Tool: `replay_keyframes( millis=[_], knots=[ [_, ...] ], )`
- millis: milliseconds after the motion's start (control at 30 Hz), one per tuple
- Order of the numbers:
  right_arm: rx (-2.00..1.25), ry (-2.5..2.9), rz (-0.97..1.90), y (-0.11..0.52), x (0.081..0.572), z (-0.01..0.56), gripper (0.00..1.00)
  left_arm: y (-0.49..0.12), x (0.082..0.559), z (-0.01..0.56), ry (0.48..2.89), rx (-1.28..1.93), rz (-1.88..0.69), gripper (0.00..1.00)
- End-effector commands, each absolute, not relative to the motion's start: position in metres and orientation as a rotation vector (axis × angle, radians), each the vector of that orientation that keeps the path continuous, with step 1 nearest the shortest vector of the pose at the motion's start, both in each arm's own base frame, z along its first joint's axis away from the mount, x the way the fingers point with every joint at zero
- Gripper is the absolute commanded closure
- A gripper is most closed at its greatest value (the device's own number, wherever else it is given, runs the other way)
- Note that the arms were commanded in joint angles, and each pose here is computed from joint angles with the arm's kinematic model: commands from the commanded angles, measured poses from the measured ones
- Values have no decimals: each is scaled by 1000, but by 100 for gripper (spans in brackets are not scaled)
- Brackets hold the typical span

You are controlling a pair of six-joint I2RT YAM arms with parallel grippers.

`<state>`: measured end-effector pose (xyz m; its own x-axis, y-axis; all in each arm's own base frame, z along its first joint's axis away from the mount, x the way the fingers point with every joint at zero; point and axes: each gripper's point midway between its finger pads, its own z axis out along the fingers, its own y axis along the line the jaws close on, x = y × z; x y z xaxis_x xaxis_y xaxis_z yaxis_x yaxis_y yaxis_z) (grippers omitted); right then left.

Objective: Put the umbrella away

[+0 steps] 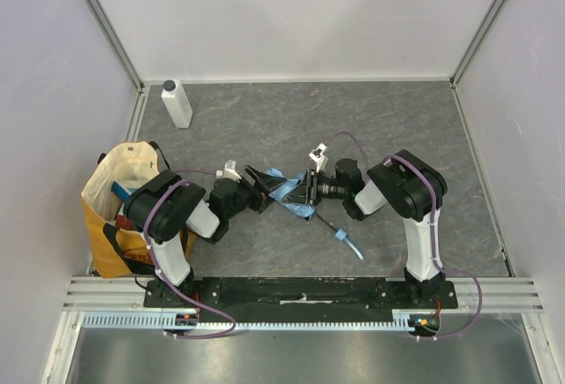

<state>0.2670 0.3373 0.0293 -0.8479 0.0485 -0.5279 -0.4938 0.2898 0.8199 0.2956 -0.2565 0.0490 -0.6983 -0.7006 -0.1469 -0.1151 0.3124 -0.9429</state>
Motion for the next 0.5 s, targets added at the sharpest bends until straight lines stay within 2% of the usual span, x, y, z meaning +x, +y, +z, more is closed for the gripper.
replay_keyframes(
  millis=[0,133,367,467],
  knots=[
    [-312,2235,1800,337,229,21,100,-240,280,-3,2192,-842,-1224,10],
    [-304,2174,1872,339,227,35,100,-249,284,-5,2186,-831,-1264,24],
    [-284,2016,2087,341,220,69,100,-255,292,1,2146,-821,-1296,19],
    [-284,2017,2093,341,221,68,100,-256,297,7,2120,-795,-1293,20]
  ],
)
